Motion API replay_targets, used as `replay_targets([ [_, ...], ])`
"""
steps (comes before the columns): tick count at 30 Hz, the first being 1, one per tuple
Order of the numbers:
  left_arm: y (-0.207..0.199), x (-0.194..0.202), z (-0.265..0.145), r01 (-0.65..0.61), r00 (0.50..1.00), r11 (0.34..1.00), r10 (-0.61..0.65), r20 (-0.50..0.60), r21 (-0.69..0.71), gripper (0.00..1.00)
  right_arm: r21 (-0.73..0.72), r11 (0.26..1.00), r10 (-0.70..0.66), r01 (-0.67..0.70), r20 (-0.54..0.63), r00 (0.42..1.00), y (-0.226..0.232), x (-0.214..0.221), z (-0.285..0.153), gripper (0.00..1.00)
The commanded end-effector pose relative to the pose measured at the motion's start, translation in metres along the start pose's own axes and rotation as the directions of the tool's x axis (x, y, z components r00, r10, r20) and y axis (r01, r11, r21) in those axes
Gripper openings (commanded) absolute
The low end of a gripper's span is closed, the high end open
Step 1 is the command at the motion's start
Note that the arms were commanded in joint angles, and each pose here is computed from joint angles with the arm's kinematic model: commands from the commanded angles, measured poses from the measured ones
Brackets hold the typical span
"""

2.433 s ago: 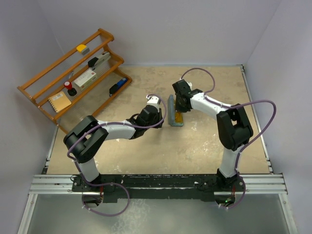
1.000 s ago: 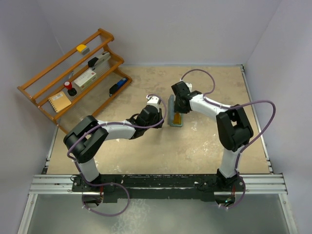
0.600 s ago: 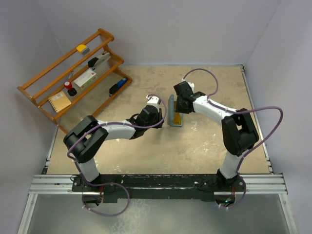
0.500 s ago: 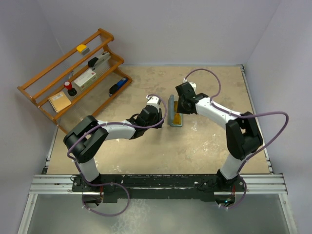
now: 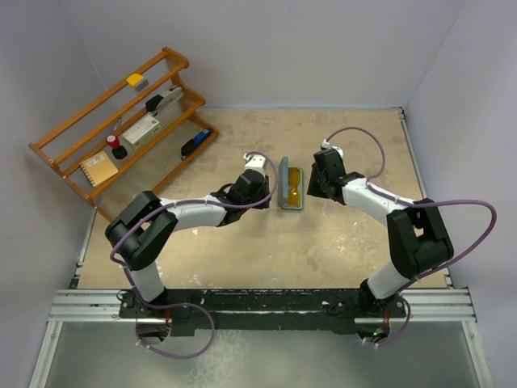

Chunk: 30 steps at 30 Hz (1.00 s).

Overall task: Organize the sunglasses
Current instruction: Place the sunglasses in the sunglasses case, then close the sunglasses case at the center of the board.

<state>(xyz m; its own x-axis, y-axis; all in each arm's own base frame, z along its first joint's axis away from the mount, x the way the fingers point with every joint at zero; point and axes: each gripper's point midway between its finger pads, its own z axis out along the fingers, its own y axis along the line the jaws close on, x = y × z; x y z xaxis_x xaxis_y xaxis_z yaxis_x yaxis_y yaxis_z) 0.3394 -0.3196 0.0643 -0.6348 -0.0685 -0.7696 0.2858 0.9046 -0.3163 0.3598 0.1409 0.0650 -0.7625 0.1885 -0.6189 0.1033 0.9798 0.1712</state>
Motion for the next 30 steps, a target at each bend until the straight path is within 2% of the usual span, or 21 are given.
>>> replay_targets([
  [1,-0.006,-0.034,-0.005,-0.005,0.998,1.000,0.005,0.069,-0.009,0.24,-0.089,0.996,0.001,0.008,0.097,0.995,0.005,-0.023,-0.001,0.31],
  [6,-0.010,-0.051,-0.010,-0.015,0.996,1.000,0.017,0.089,-0.015,0.24,-0.098,0.995,0.030,-0.024,0.061,0.998,-0.012,-0.013,0.010,0.31],
  [13,-0.028,-0.078,-0.011,-0.019,0.993,1.000,0.017,0.119,0.017,0.24,-0.149,0.987,0.066,-0.064,0.010,0.998,-0.010,0.000,0.026,0.22],
  [22,-0.041,-0.089,-0.009,-0.017,0.992,0.998,0.010,0.122,0.055,0.27,-0.293,0.939,0.175,-0.182,-0.052,0.983,-0.008,0.009,0.041,0.23],
  [25,-0.043,-0.090,-0.007,-0.021,0.993,0.998,0.014,0.120,0.060,0.27,-0.312,0.932,0.171,-0.186,-0.072,0.983,-0.005,0.014,0.047,0.17],
  [30,-0.045,-0.090,-0.004,-0.022,0.993,0.997,0.014,0.113,0.068,0.27,-0.334,0.923,0.161,-0.191,-0.115,0.980,-0.001,0.022,0.057,0.12],
])
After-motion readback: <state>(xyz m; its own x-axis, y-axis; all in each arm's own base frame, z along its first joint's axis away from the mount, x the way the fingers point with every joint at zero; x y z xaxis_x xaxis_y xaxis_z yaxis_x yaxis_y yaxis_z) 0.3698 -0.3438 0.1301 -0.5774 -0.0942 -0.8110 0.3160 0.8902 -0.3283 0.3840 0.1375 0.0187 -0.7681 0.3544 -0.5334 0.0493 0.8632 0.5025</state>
